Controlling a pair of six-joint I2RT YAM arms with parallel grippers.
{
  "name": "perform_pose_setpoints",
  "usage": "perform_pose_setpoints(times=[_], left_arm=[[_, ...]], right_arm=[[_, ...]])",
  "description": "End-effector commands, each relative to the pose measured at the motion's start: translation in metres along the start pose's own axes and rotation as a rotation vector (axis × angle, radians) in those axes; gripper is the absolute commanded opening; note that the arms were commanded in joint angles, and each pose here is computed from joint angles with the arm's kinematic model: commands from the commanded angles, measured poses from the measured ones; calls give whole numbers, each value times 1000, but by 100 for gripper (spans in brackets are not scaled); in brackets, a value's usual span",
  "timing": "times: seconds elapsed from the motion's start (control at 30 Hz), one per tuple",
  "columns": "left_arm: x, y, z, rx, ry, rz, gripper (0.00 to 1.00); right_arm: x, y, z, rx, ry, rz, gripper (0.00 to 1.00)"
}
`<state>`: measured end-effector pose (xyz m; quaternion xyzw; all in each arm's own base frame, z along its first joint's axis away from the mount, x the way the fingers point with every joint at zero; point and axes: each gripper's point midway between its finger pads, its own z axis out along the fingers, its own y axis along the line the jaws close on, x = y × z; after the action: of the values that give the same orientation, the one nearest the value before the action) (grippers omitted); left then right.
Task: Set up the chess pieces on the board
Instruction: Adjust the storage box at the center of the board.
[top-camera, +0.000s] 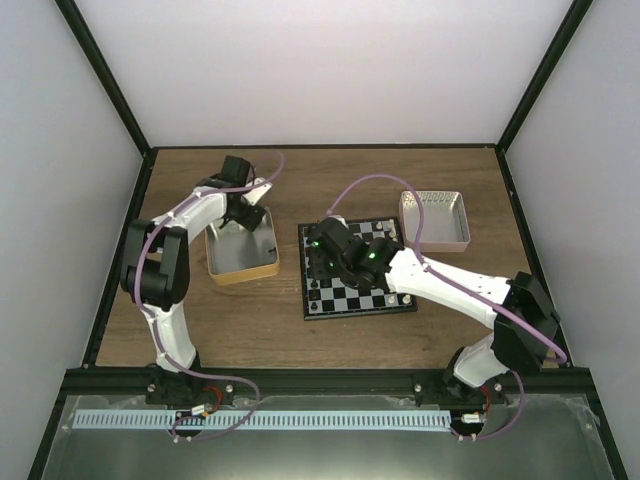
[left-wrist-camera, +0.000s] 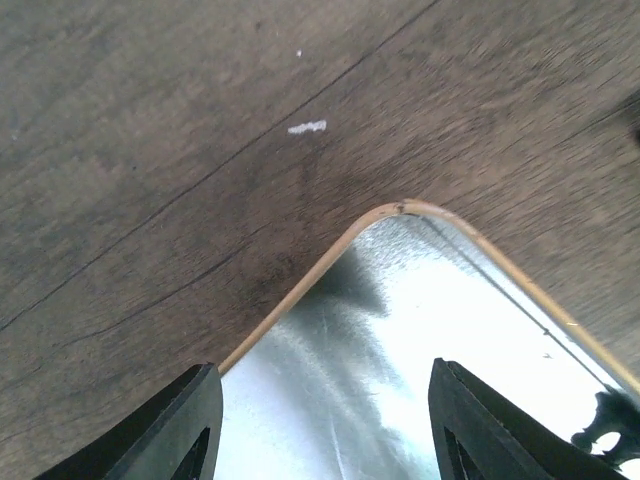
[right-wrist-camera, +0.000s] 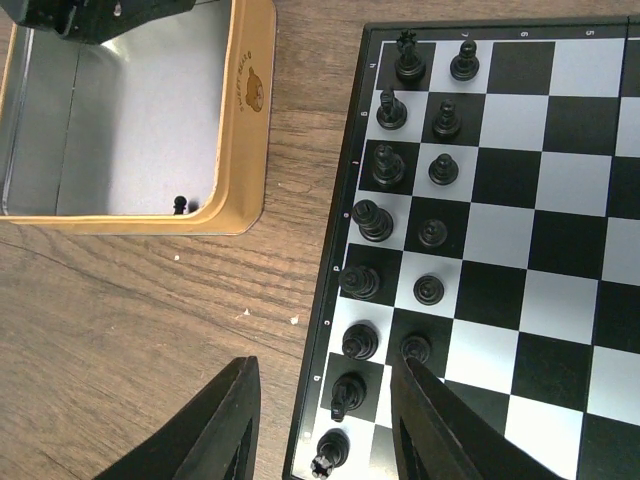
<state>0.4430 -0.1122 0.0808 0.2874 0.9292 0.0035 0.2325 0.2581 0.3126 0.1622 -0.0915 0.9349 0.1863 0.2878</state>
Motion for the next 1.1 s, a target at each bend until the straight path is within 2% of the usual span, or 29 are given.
perform_pose_setpoints(times=[0.0, 0.07, 0.17, 0.3, 0.47, 0.73, 0.93, 1.07], left_arm=[[-4, 17, 6, -13, 15, 65, 59], [-3, 24, 9, -29, 28, 49, 58], [-2, 24, 9, 32, 22, -3, 50], [-7, 32, 0, 32, -10, -68, 45], [-17, 41, -13, -12, -50, -60, 54], [14, 42, 25, -10, 88, -72, 56], [14, 51, 29, -39, 85, -137, 47], [26, 66, 20, -115, 122, -214, 40]], right_arm=[[-9, -2, -10, -5, -32, 26, 37], [-9, -3, -11, 0, -38, 27, 37], [-10, -3, -11, 1, -41, 28, 37], [-11, 0, -11, -10, -43, 25, 37], [-11, 1, -13, -19, -44, 20, 37], [-12, -2, -19, -27, -64, 41, 37], [-10, -6, -21, -16, -67, 45, 38], [-10, -6, -22, -22, -70, 50, 37]])
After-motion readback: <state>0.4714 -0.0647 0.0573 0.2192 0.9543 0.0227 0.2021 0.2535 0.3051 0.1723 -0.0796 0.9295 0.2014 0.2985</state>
